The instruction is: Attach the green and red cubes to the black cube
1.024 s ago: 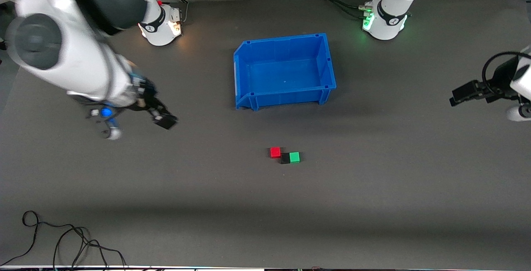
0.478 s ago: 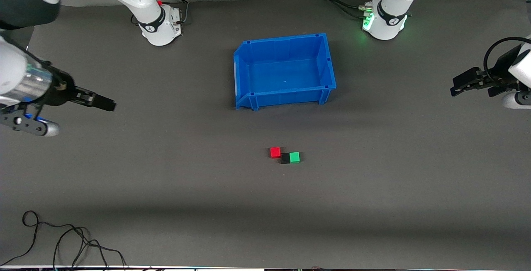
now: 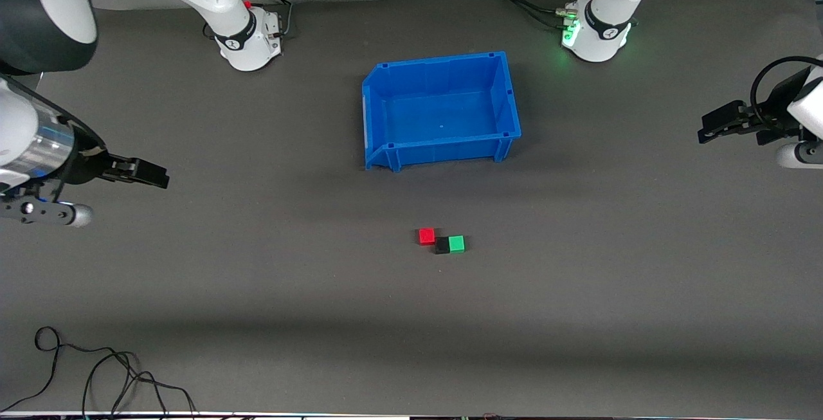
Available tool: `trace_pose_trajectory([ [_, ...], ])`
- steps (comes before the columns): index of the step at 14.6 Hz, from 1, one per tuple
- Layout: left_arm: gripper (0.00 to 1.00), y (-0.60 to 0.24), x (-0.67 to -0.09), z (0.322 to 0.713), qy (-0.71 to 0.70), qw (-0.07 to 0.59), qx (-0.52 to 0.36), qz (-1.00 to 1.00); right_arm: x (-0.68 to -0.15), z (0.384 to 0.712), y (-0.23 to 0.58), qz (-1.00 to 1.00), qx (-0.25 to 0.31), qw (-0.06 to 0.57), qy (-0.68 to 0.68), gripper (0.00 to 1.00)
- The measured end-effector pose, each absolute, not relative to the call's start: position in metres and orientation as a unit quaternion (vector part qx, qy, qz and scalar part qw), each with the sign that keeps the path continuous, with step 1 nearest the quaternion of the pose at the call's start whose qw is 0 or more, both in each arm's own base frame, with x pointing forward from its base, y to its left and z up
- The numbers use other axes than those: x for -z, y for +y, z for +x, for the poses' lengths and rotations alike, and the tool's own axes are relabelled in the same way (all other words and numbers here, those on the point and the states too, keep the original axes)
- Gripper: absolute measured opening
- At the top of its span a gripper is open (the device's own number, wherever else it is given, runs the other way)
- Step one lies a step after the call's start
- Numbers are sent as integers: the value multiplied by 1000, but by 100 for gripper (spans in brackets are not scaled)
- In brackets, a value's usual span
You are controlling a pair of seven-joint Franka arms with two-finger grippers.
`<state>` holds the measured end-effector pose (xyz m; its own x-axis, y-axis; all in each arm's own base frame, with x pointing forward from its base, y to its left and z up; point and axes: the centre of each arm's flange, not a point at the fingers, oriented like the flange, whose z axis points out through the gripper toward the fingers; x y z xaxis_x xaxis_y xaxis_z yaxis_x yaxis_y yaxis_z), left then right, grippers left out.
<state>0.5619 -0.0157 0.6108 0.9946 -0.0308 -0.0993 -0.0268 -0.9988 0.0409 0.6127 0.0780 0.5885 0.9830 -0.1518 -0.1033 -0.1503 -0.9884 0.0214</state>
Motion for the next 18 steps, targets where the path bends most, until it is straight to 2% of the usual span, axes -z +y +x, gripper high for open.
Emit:
trace_pose_trajectory([
  [4, 100, -25, -607, 563, -30, -11, 56, 998, -587, 596, 73, 999, 24, -3, -43, 99],
  [8, 100, -26, -607, 563, -31, -13, 56, 998, -578, 577, 56, 999, 10, -11, -44, 99],
  [13, 100, -25, -607, 563, -29, -13, 55, 998, -575, 574, 30, 998, 9, -16, -52, 99],
  [18, 100, -25, -608, 564, -27, -12, 52, 998, -580, 571, 38, 999, 5, -17, -44, 99],
])
